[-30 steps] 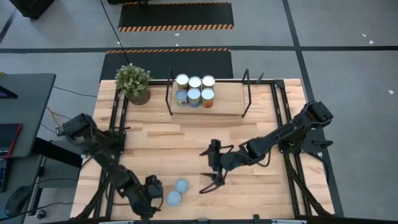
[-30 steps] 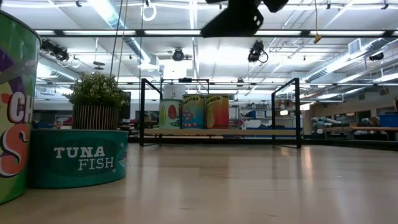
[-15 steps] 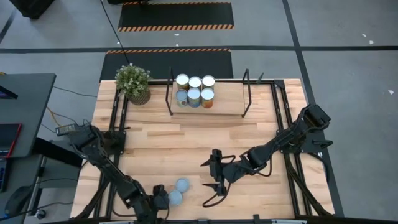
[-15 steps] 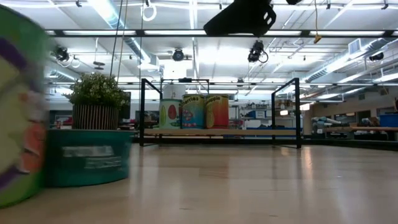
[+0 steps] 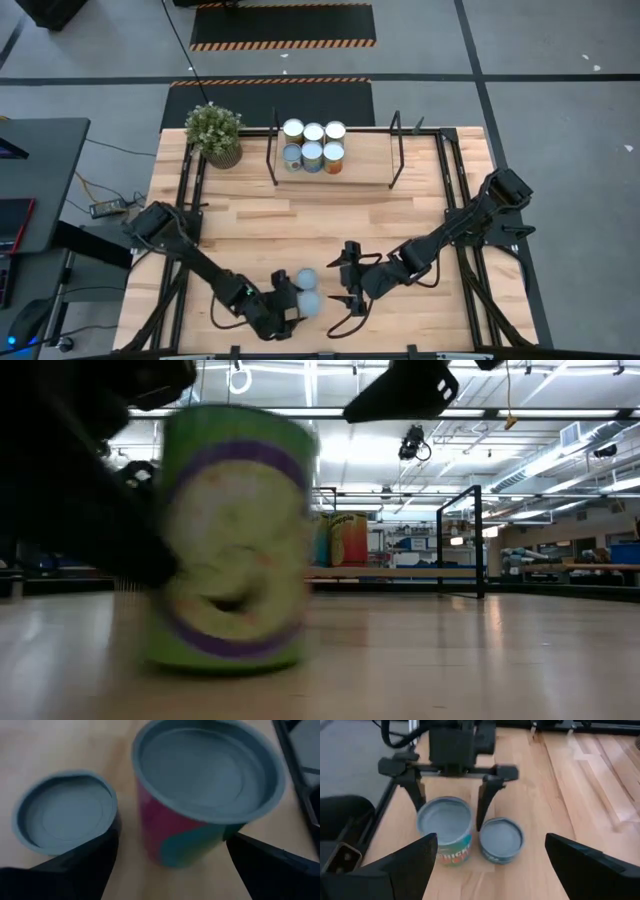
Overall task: Pick and place cans onto a shelf
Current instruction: Put the canned chicken soup on the shelf
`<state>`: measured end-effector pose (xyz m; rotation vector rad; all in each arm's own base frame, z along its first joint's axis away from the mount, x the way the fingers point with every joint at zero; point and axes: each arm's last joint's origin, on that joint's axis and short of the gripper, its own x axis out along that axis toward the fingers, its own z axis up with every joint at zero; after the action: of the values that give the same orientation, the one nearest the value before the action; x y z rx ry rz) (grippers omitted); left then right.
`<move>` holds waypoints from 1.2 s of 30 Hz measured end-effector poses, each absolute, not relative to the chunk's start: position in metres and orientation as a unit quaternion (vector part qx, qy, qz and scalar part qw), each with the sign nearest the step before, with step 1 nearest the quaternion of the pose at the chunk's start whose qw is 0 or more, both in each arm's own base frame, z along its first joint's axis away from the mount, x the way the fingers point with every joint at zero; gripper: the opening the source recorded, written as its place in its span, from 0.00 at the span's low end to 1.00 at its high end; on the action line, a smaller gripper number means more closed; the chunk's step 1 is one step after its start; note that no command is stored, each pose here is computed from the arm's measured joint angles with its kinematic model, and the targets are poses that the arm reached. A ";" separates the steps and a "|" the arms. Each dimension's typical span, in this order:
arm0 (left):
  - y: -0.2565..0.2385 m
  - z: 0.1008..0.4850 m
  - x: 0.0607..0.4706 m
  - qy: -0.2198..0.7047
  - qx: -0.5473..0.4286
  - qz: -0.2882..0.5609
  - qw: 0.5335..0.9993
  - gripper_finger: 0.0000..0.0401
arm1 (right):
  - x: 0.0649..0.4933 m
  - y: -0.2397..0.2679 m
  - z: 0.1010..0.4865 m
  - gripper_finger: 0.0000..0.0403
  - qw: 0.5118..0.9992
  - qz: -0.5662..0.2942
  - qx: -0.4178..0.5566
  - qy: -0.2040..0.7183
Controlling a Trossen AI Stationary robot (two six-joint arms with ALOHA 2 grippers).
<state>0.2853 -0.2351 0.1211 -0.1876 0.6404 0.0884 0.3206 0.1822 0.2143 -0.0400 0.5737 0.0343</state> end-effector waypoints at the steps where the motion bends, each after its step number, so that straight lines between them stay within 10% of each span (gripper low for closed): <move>1: -0.232 0.122 0.288 0.308 -0.089 0.050 0.946 0.94 | 0.319 0.183 0.214 0.94 0.958 0.013 -0.024 0.285; 28: -0.183 0.134 0.333 0.247 -0.015 0.076 0.966 0.94 | 0.291 0.187 0.208 0.94 0.931 -0.051 -0.015 0.360; 36: -0.182 0.136 0.336 0.239 -0.010 0.069 0.968 0.78 | 0.285 0.187 0.209 0.94 0.925 -0.055 -0.008 0.375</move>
<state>0.3355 -0.1822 0.1359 -0.0196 0.4831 0.1401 0.2845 0.1874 0.2089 -0.0171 0.7695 -0.1129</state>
